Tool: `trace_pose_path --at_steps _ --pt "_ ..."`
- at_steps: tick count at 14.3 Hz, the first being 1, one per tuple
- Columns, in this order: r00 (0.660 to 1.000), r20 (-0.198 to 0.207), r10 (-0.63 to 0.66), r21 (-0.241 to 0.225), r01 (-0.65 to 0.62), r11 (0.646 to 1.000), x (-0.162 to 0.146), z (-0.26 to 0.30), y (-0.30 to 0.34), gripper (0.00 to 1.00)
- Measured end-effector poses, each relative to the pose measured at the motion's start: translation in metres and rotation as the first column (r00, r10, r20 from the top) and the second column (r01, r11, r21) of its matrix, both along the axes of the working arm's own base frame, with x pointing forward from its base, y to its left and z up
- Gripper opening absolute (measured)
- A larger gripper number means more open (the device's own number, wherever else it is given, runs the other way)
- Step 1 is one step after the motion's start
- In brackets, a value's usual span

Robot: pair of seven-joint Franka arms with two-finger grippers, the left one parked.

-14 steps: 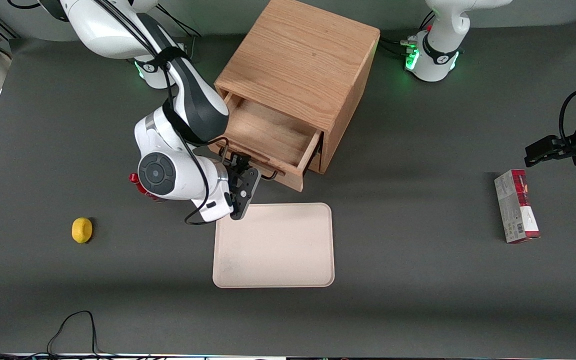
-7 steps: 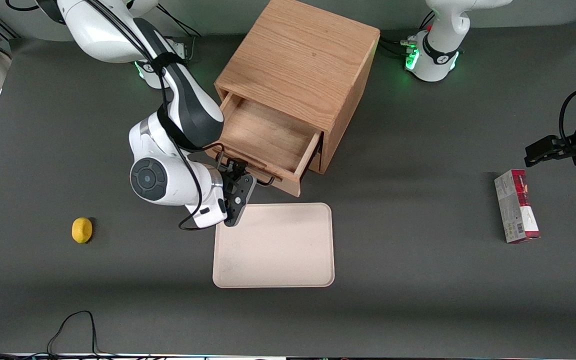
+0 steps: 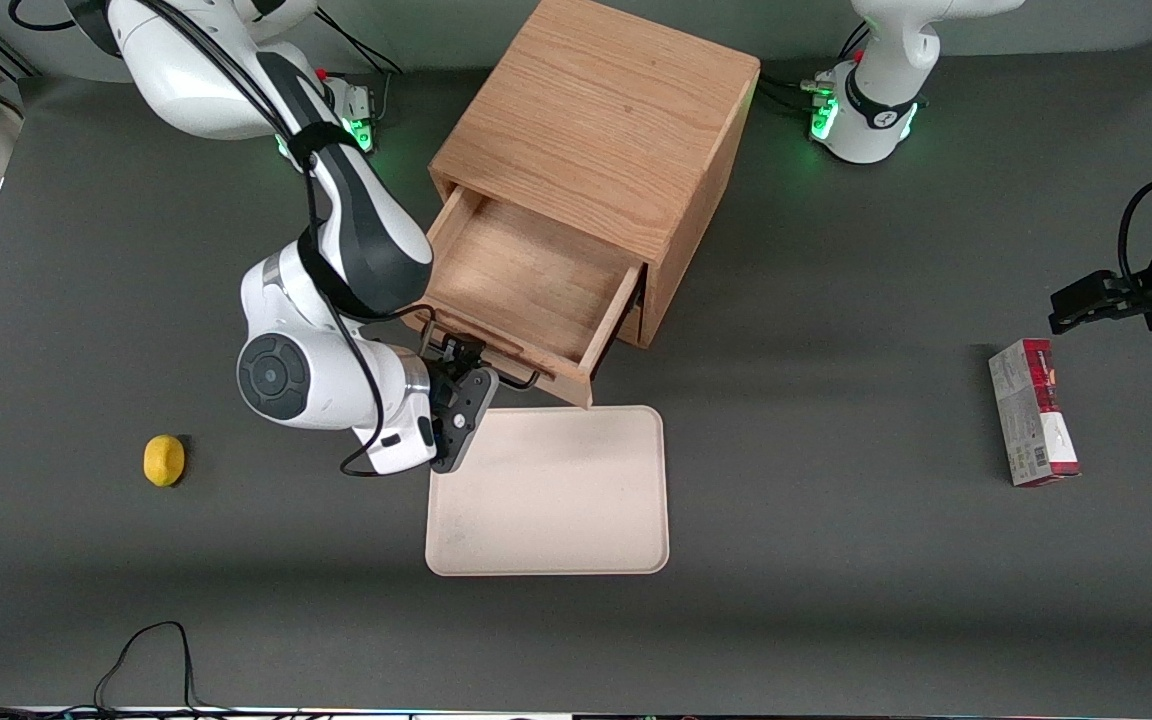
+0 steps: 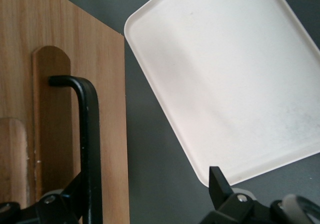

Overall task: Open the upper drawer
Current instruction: 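Pull the upper drawer handle outward from the cabinet with the right gripper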

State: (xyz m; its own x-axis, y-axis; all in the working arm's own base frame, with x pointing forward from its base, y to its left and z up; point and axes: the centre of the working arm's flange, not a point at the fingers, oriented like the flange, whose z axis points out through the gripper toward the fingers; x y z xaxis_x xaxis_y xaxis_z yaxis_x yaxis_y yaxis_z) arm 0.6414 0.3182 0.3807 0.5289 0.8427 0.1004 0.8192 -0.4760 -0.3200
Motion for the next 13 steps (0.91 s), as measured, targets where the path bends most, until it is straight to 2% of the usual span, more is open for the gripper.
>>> trace_pose_path --at_steps 13 --pt "0.998 0.024 -0.063 0.029 0.063 0.998 0.023 -0.005 -0.025 1.00"
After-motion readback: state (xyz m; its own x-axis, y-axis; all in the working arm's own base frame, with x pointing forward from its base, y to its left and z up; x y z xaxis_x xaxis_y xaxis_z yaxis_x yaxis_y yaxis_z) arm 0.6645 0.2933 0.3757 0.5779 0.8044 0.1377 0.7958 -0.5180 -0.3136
